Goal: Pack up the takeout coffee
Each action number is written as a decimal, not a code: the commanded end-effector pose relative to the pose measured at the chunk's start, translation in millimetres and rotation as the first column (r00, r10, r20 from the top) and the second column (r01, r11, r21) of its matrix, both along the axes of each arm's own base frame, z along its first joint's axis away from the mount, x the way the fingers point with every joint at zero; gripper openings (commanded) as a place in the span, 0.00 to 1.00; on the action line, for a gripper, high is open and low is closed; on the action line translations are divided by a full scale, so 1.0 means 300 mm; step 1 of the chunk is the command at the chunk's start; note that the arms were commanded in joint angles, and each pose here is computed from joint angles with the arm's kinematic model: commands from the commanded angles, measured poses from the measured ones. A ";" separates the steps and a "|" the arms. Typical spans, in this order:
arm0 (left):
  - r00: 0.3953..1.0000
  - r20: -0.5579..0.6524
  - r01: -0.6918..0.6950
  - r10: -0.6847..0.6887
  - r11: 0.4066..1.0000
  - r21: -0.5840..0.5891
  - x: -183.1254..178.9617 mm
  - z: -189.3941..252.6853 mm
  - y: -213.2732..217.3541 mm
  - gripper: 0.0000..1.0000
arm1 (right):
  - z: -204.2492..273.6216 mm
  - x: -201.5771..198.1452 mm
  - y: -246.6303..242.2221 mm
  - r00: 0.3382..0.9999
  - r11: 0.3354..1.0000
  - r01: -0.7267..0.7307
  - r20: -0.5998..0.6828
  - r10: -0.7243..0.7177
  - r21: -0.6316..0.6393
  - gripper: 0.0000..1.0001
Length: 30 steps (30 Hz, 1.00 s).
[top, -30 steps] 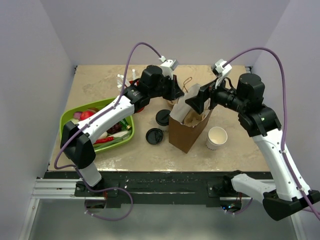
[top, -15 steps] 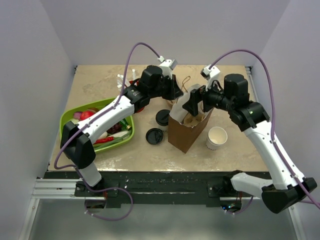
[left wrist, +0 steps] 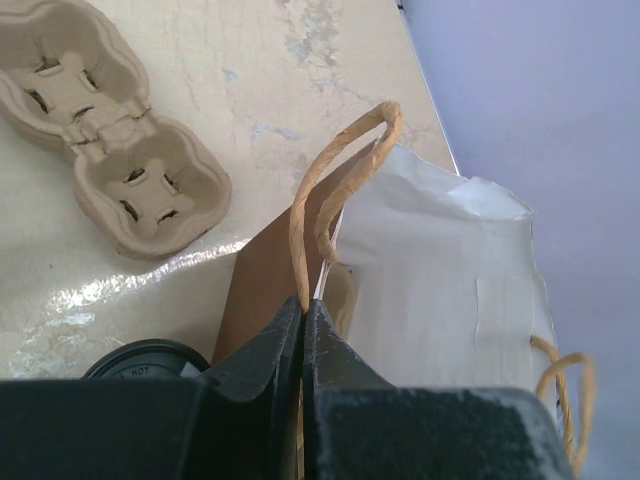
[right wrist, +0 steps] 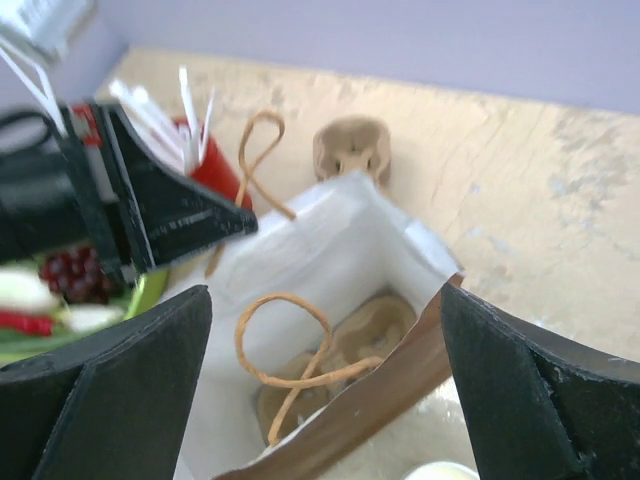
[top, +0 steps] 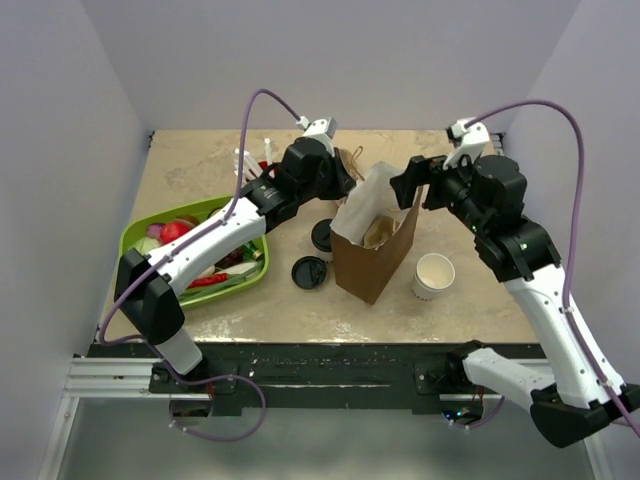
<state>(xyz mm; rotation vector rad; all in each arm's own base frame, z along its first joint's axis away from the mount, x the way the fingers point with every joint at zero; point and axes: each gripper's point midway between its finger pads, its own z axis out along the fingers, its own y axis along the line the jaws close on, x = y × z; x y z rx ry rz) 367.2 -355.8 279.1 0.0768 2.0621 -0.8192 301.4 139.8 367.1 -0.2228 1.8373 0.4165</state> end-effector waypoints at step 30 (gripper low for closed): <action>0.985 0.115 -0.115 0.126 0.988 -0.102 -0.084 0.245 0.112 1.00 | 0.188 -0.055 -0.191 0.941 0.967 0.247 0.220 -0.256 0.068 0.98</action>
